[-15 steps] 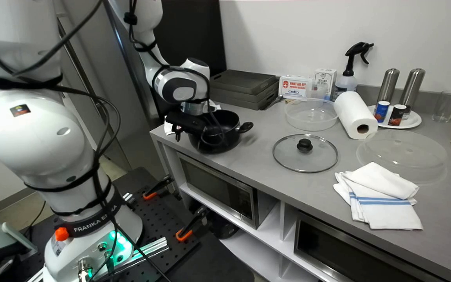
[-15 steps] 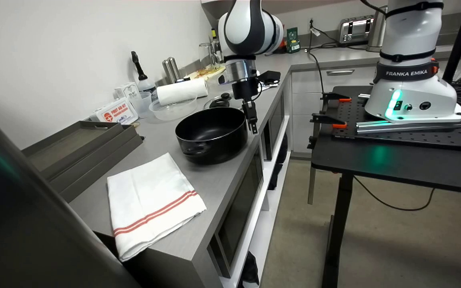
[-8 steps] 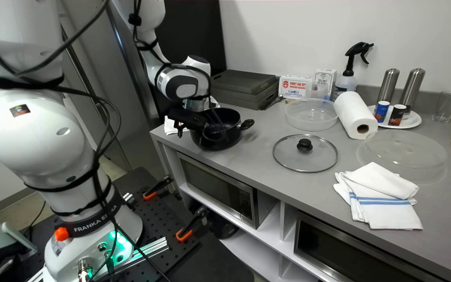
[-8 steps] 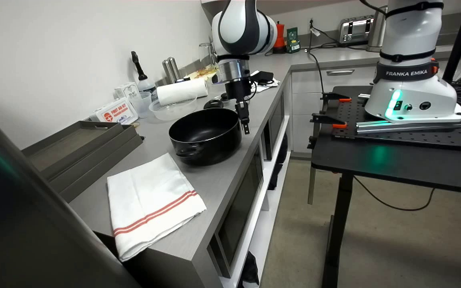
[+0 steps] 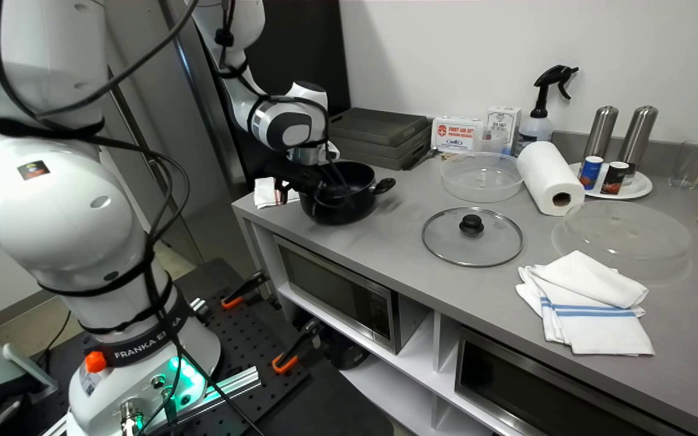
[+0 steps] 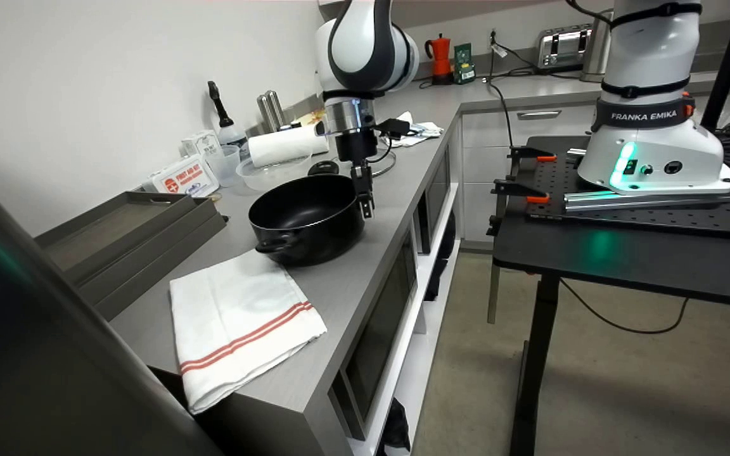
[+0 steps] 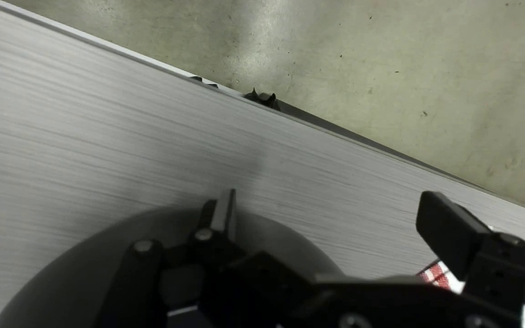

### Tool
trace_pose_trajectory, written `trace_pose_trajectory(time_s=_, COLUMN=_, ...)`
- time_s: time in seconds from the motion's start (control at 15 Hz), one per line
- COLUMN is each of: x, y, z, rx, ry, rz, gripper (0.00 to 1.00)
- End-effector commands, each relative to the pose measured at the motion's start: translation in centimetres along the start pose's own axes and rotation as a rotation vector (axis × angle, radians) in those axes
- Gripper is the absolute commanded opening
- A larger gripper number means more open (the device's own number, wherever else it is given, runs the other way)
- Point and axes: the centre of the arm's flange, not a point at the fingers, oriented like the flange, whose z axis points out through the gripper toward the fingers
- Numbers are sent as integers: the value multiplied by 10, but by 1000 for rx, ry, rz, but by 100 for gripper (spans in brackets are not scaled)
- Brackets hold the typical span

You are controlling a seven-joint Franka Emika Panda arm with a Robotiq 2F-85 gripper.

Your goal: Push the black pot backwards.

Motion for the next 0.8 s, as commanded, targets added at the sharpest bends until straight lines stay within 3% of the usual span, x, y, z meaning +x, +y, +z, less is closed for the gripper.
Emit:
trace_pose_trajectory(time_s=0.0, x=23, y=-13, z=5, rx=7, ry=3, rz=8, gripper=100)
trace_pose_trajectory(time_s=0.73, x=62, y=-34, z=4, rx=14, ry=47, rz=19, gripper=100)
